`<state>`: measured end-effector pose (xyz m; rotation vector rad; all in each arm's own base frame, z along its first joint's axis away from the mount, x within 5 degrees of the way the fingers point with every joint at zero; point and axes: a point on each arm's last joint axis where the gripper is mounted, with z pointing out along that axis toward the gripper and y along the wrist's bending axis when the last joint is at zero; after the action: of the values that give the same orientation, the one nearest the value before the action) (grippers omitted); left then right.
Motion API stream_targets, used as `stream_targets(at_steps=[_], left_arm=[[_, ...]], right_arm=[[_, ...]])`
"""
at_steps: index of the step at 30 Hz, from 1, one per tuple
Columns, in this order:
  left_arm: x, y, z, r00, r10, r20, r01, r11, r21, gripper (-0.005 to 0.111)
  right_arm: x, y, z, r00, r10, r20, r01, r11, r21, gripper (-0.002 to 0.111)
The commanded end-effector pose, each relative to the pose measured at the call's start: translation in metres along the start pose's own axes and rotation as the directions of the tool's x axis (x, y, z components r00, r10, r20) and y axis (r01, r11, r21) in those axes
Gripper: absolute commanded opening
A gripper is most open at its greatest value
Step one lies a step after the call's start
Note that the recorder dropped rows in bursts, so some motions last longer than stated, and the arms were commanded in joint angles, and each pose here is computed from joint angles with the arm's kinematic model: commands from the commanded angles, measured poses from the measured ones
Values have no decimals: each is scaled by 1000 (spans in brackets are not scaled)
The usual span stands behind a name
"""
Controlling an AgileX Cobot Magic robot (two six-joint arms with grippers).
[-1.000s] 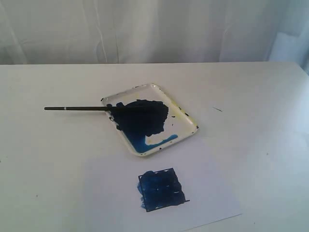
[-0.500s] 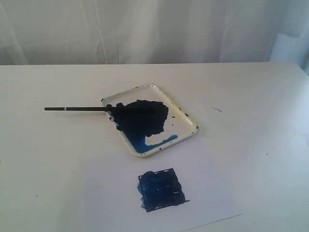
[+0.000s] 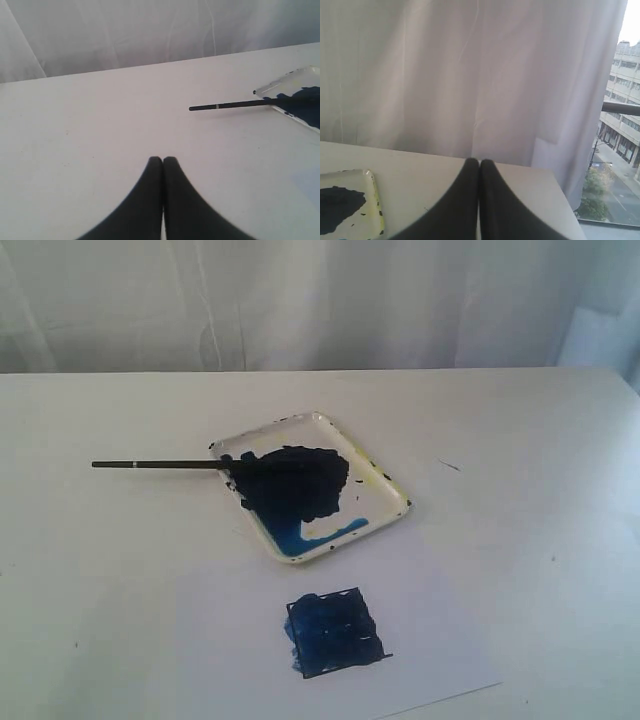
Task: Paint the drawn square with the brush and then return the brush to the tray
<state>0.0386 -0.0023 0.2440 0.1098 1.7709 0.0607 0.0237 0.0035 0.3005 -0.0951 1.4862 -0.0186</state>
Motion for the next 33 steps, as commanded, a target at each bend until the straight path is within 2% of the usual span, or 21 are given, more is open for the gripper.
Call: stream_targets(at_steps=[1, 3, 6, 7, 8, 29, 33], left_arm=[[32, -2, 20, 996, -78, 43, 78, 997, -8, 0], [52, -4, 28, 997, -72, 41, 72, 997, -14, 0], [58, -4, 30, 1000, -19, 9, 19, 1000, -14, 0], [58, -4, 30, 1000, -19, 4, 19, 1000, -14, 0], [58, -4, 30, 1000, -2, 4, 2, 1000, -14, 0], [64, -6, 29, 998, -38, -56, 38, 999, -3, 0], [65, -6, 29, 994, -90, -66, 90, 996, -5, 0]], right_arm=[[36, 1, 14, 1000, -2, 4, 2, 1000, 15, 0], [58, 2, 19, 1000, 0, -25, 1, 1000, 16, 0], [92, 3, 25, 998, 2, -55, 0, 1000, 22, 0], [92, 3, 25, 1000, 1, -26, 0, 1000, 28, 0], [101, 4, 24, 993, -13, -118, 15, 1000, 14, 0], [102, 4, 24, 992, -7, -129, 8, 1000, 15, 0], [102, 4, 24, 992, -7, -129, 8, 1000, 15, 0]])
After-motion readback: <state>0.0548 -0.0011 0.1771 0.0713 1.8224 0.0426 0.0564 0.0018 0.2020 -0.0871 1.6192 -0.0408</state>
